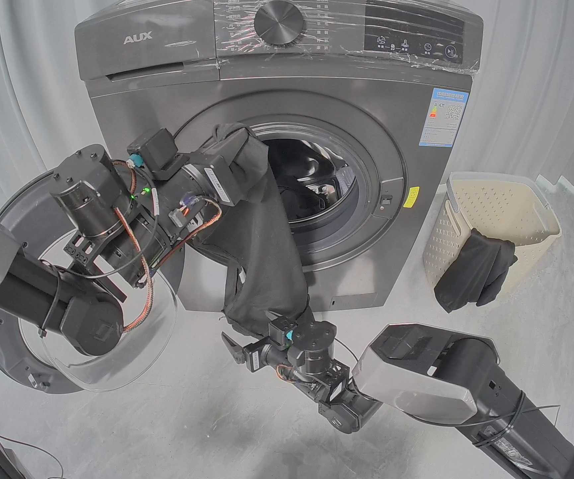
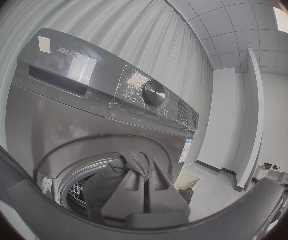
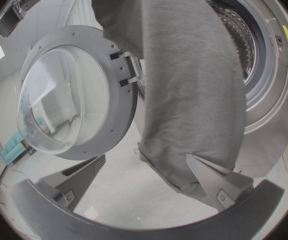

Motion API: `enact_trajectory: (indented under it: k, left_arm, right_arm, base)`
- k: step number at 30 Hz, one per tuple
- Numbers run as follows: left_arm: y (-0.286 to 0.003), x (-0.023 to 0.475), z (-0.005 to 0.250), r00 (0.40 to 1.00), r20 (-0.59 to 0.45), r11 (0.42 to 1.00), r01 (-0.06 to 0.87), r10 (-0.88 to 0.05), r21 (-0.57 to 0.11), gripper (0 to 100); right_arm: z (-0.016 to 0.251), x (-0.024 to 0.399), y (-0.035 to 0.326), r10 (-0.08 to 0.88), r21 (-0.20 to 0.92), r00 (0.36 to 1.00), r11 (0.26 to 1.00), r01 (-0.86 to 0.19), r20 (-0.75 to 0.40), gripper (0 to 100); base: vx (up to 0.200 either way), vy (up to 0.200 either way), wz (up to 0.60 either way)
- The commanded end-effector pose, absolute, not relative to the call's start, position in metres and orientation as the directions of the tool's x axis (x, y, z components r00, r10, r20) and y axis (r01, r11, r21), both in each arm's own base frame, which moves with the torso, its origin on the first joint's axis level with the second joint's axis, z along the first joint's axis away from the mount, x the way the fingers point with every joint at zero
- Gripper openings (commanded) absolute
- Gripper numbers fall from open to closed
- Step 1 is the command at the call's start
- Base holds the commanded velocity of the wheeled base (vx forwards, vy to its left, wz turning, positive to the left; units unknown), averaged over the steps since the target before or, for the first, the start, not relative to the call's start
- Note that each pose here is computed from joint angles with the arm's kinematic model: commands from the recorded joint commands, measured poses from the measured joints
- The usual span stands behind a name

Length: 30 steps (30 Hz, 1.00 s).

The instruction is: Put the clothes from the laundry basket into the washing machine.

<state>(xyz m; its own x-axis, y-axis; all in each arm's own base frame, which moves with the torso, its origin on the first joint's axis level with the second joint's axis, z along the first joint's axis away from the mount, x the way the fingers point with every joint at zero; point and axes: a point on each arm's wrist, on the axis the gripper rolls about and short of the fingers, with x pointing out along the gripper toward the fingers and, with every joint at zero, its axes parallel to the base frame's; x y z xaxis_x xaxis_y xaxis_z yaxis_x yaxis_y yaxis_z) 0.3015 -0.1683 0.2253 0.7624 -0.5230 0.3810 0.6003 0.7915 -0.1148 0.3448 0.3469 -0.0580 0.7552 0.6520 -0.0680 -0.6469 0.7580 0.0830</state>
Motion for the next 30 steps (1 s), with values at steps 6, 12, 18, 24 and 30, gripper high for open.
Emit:
enact_trajectory:
  k: [6, 12, 18, 24, 30]
  left_arm:
    - [-0.171, 0.298, 0.227, 0.756, 0.385, 0.785, 0.608, -0.529, -0.115, 0]
    - [-0.171, 0.299, 0.224, 0.758, 0.38, 0.786, 0.607, -0.53, -0.116, 0]
    - [-0.169, 0.301, 0.221, 0.764, 0.375, 0.791, 0.601, -0.525, -0.116, 0]
    - [-0.168, 0.303, 0.219, 0.767, 0.373, 0.794, 0.597, -0.522, -0.117, 0]
    - [-0.165, 0.305, 0.22, 0.771, 0.375, 0.799, 0.59, -0.515, -0.116, 0]
  right_arm:
    - [-0.044, 0.386, 0.349, 0.598, 0.09, 0.801, 0.798, -0.596, 0.008, 100]
    - [-0.052, 0.387, 0.348, 0.581, 0.095, 0.814, 0.81, -0.579, 0.009, 100]
    - [-0.051, 0.383, 0.352, 0.568, 0.1, 0.823, 0.817, -0.567, 0.024, 0]
    - [-0.046, 0.381, 0.353, 0.568, 0.104, 0.822, 0.816, -0.568, 0.038, 0]
    - [-0.032, 0.38, 0.346, 0.56, 0.106, 0.827, 0.82, -0.562, 0.053, 0]
  base:
    - [0.0, 0.0, 0.0]
    - [0.0, 0.0, 0.0]
    - [0.0, 0.0, 0.0]
    - [0.0, 0.0, 0.0]
    - [0.0, 0.0, 0.0]
